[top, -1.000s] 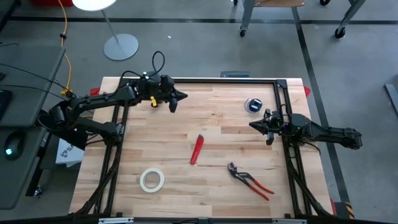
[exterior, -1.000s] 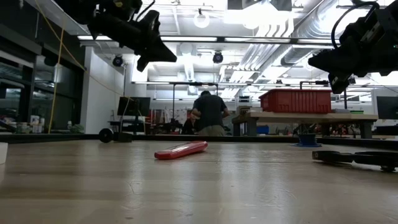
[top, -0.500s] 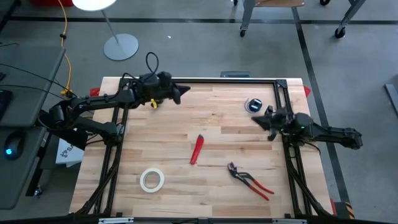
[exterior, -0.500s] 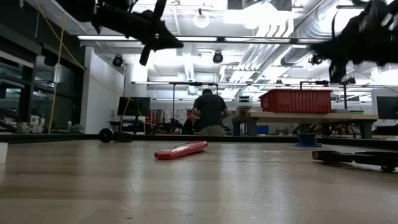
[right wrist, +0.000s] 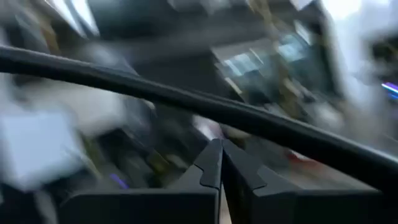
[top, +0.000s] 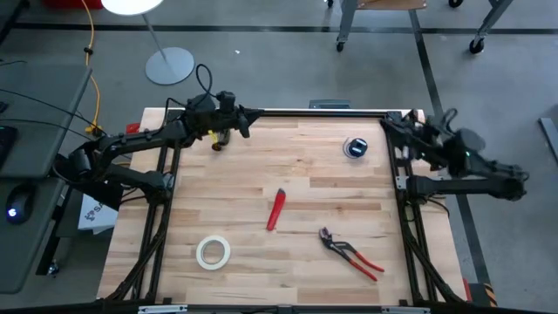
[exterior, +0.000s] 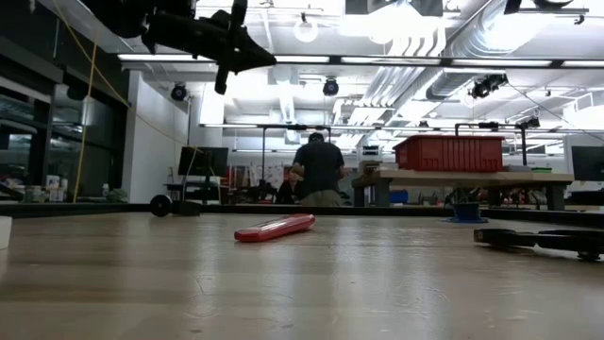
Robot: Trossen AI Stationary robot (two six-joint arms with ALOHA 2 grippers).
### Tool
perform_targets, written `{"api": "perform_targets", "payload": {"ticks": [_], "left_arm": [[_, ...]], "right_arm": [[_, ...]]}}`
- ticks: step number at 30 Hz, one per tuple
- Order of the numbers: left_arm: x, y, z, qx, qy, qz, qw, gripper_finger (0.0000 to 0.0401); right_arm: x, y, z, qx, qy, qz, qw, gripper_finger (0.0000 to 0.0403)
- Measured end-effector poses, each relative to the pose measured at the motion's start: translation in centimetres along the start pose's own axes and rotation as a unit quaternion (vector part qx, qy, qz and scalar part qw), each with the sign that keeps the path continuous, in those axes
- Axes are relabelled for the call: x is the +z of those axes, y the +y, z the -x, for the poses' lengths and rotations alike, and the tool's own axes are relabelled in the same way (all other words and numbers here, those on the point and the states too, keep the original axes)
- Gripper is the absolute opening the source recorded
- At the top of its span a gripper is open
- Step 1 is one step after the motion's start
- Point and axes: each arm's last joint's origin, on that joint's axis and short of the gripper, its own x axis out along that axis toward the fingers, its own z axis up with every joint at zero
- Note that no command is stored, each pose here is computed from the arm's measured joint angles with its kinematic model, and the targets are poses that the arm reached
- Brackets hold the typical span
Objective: Coil cords
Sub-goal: Uncoil the blue wire cable from the black spool
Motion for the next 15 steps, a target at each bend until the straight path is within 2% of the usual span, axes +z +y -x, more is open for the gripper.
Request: {"api": "perform_targets", "payload": {"ticks": [2, 4, 8, 11, 15], "left_arm": [[0.0, 0.2, 0.1, -0.030, 0.022, 0.000, 0.999, 0.0000], [-0.1, 0.4, 0.2, -0.058, 0.049, 0.004, 0.997, 0.0000], [-0.3, 0.5, 0.2, -0.072, 0.070, 0.004, 0.995, 0.0000], [-0.4, 0.4, 0.2, -0.076, 0.068, -0.020, 0.995, 0.0000], [-0.4, 0.3, 0.2, -0.083, 0.069, -0.040, 0.993, 0.0000]], "right_arm": [[0.8, 0.2, -1.3, -0.073, 0.056, 0.029, 0.995, 0.0000], [1.5, 0.5, -2.6, -0.121, 0.090, 0.041, 0.988, 0.0000], [1.8, 0.9, -5.3, -0.154, 0.144, 0.062, 0.975, 0.0000], [1.0, 0.8, -7.2, -0.189, 0.180, 0.030, 0.965, 0.0000], [-1.0, -0.3, -9.0, -0.257, 0.236, -0.038, 0.937, 0.0000]]}}
